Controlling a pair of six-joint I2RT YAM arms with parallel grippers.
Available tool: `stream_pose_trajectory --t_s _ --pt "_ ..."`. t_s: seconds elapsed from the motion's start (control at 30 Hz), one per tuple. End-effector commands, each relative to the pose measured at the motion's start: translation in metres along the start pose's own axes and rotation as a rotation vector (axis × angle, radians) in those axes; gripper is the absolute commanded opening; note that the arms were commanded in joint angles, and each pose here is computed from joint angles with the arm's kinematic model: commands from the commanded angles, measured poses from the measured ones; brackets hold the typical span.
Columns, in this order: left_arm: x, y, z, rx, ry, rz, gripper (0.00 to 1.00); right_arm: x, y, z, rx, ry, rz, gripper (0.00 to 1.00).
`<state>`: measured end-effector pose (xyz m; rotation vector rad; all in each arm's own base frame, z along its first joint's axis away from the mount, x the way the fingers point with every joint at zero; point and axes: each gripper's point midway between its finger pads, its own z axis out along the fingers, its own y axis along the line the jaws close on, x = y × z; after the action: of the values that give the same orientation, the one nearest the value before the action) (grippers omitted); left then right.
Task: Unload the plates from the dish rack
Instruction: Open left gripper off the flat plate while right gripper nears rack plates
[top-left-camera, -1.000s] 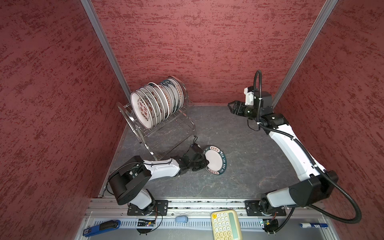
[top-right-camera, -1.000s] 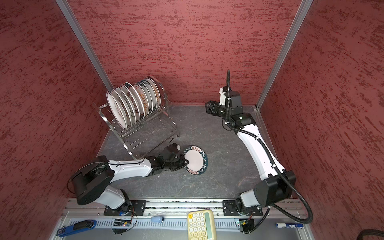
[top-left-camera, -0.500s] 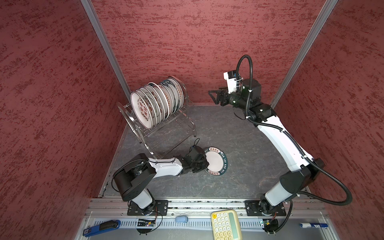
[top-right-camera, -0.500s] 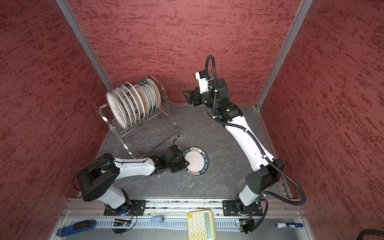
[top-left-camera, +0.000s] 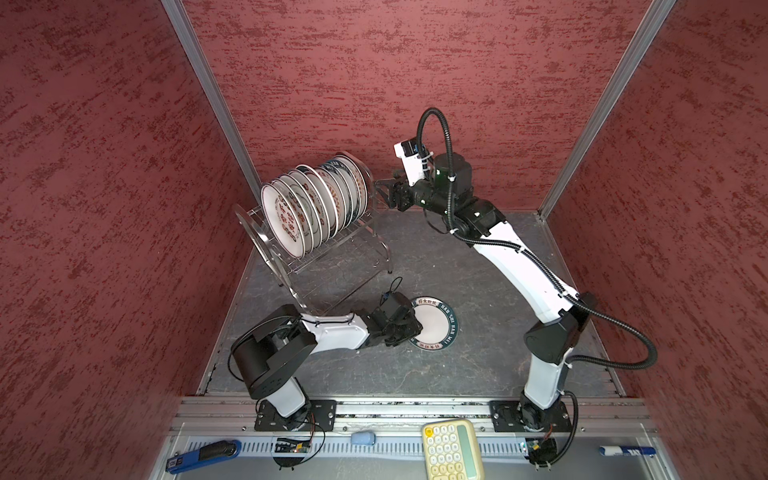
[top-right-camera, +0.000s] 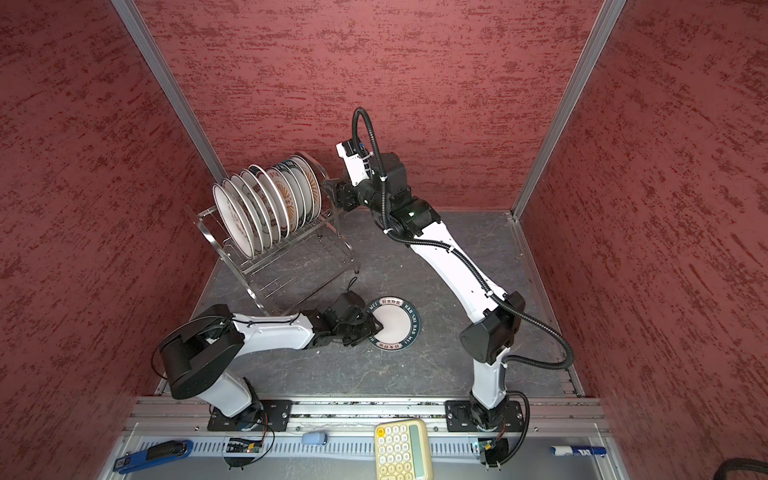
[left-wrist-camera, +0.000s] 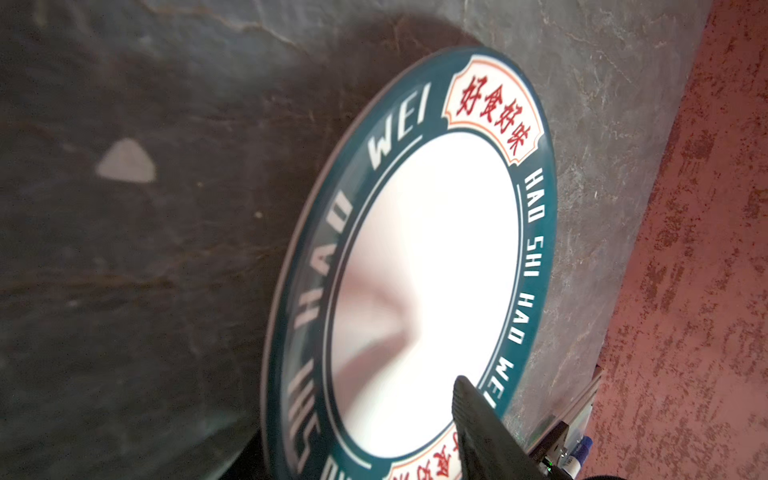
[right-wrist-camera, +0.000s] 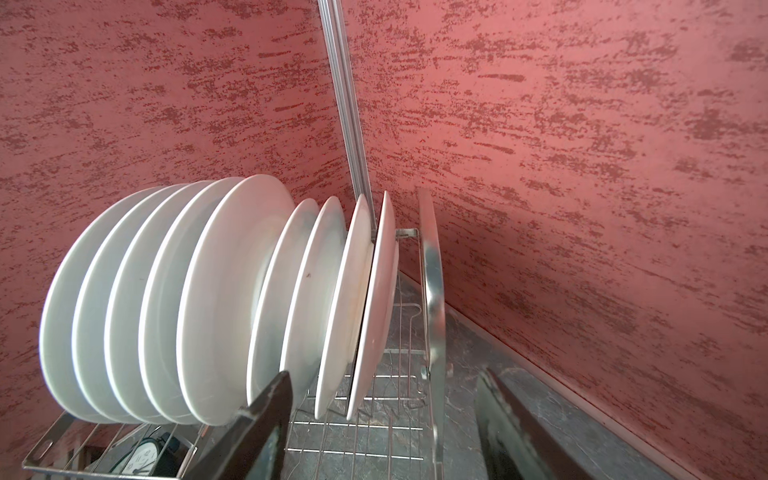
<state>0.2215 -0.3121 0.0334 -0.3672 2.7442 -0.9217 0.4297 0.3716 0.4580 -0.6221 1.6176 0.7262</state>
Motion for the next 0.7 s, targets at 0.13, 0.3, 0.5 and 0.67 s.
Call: stream_pose_trajectory --t_s 0.13,0.3,0.5,0.67 --pt "-0.001 0.038 -0.033 -0.149 -0.059 0.029 0.70 0.000 -0.007 0.022 0.075 -0.016 -0.016 0.60" --pt "-0.008 0.047 -0.054 -0.143 -0.113 0.017 0.85 0.005 -0.011 0.036 0.095 -0.001 0.010 0.54" --pt "-0.014 0.059 -0.076 -0.151 -0.177 0.002 0.91 0.011 -0.013 0.046 0.108 0.005 0.039 0.50" --pt "-0.019 0.073 -0.089 -0.171 -0.226 -0.028 0.96 0.017 -0.011 0.050 0.101 0.015 0.059 0.48"
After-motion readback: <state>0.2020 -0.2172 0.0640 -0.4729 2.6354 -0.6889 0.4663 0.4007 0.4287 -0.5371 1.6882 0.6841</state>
